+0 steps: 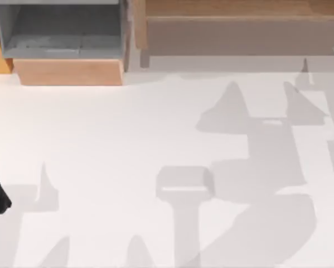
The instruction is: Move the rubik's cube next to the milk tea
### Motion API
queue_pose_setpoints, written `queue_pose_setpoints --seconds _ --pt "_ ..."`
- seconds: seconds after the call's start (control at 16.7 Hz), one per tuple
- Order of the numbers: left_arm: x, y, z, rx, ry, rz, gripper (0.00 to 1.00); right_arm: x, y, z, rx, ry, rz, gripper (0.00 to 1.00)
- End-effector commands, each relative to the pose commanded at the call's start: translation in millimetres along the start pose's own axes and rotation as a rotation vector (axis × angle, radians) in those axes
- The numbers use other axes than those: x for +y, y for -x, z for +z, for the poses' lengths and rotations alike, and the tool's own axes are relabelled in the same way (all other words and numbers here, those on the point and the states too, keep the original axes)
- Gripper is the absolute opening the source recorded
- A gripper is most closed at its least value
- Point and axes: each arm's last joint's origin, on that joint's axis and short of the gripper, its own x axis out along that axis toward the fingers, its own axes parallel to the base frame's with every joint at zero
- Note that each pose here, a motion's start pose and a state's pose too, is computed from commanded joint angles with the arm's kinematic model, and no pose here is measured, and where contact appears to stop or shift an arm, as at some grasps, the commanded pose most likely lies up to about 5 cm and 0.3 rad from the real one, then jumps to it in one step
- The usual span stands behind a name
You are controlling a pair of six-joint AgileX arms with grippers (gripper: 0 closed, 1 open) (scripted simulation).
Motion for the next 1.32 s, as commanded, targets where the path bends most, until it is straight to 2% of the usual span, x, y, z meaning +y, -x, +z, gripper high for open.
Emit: queue_pose_setpoints --seconds 0.48,0.78,1.32 --pt "0.0 0.0 0.0 0.0 0.0 0.0 1.0 -1.6 -53.1 1.6 -0.006 0.0 -0.003 1.0" --pt "0.0 0.0 0.0 0.0 0.0 0.0 1.0 -1.7 -57.2 0.7 -0.004 0.0 -0.003 1.0" --pt "0.0 0.0 0.0 0.0 0.0 0.0 1.0 -1.7 -57.2 0.7 -0.004 0.0 -0.003 0.32"
